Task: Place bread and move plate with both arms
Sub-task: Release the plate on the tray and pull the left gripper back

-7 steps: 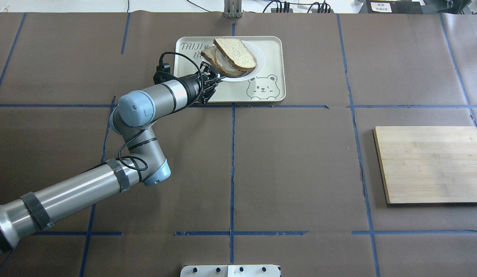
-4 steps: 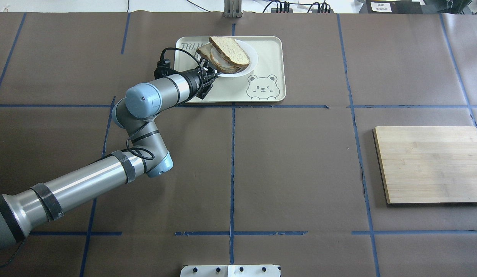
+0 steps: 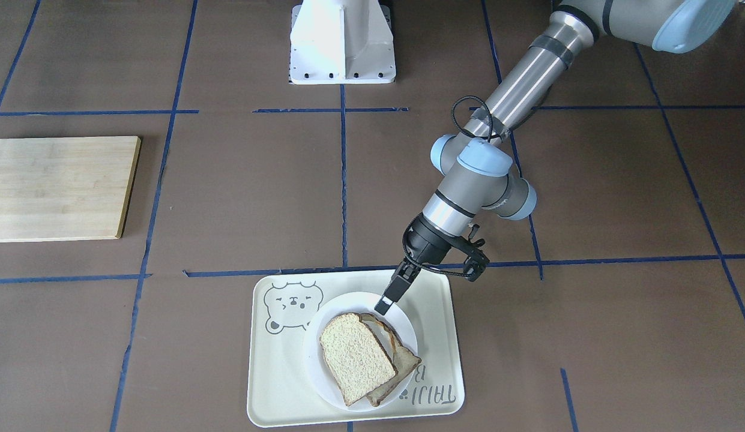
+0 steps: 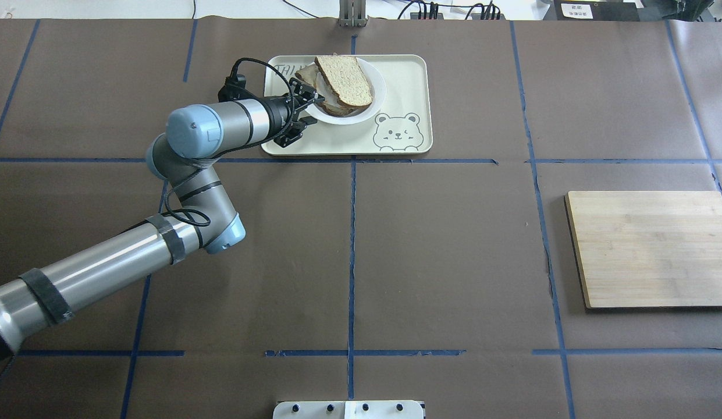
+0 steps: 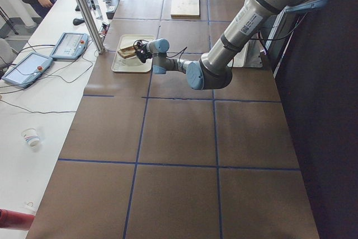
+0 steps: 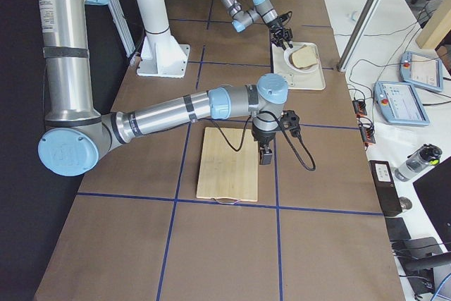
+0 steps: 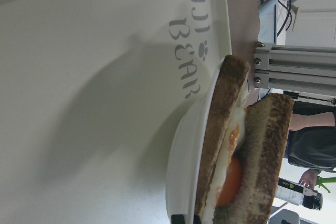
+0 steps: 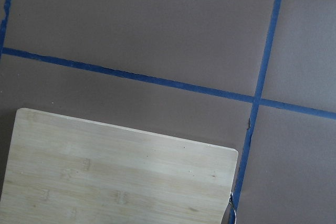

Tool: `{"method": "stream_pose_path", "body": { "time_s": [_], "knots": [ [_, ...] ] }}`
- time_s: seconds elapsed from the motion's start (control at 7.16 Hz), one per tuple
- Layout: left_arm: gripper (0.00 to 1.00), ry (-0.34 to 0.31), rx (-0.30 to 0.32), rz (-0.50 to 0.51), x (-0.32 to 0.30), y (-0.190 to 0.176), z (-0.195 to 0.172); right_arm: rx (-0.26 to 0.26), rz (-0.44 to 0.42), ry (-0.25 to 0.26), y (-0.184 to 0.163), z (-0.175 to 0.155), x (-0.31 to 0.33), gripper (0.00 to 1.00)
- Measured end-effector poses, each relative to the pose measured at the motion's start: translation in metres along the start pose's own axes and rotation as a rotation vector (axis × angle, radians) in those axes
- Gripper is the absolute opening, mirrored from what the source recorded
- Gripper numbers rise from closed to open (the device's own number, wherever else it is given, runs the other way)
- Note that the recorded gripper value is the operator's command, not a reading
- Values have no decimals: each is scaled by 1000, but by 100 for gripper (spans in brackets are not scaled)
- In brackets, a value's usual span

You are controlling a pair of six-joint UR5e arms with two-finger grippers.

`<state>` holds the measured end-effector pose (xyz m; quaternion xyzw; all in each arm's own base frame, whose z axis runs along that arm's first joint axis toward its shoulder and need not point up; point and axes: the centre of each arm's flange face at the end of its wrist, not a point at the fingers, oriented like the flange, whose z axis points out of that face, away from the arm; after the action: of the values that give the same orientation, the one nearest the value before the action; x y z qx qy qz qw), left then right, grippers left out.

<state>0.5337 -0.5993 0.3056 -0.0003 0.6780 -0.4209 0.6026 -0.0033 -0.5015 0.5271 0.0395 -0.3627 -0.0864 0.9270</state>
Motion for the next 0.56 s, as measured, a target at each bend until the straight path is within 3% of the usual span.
{"method": "stream_pose_path", "body": {
  "time_s": [0.56],
  "knots": [
    [100,-305,21,413,43,-65,-142,6,0,1,1,-3,3,100]
  ]
}}
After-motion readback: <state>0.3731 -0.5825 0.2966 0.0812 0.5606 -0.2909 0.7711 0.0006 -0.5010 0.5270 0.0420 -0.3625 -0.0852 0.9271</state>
